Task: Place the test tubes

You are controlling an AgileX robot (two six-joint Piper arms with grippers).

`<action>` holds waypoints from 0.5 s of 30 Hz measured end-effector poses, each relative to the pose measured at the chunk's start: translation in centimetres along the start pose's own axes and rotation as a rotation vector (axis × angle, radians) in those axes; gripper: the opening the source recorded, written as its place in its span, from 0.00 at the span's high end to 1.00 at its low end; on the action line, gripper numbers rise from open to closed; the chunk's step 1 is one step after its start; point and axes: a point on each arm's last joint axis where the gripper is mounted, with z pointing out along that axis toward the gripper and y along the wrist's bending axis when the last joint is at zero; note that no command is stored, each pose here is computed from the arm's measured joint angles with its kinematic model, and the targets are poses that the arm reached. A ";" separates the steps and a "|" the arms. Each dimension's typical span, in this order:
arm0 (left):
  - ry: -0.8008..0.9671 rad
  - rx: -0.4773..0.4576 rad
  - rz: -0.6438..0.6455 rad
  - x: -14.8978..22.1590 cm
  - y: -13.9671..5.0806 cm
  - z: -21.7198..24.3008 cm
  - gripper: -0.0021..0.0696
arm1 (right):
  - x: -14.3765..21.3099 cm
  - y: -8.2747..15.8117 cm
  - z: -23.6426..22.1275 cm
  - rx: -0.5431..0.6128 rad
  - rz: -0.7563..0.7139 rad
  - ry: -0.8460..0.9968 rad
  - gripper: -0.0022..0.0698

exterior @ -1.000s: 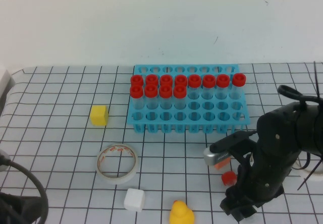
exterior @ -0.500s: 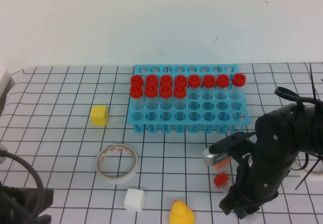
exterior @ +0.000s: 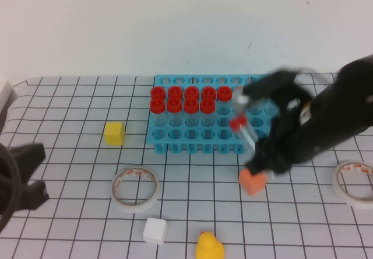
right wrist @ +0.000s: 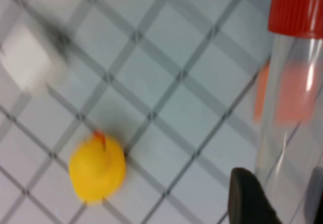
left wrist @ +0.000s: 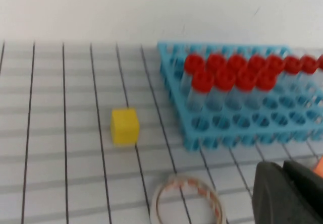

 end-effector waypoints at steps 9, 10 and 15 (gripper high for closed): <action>-0.217 0.208 0.180 -3.3 -2.5 -1.1 0.97 | -0.8 0.9 -5.7 0.049 -0.104 -0.519 0.65; -0.236 0.239 0.188 -3.4 -2.8 -1.2 0.97 | -0.5 1.3 -5.4 0.044 -0.114 -0.530 0.65; -0.315 0.410 0.252 -3.9 -4.4 -1.7 0.97 | 0.8 6.0 -3.8 -0.034 -0.236 -0.700 0.65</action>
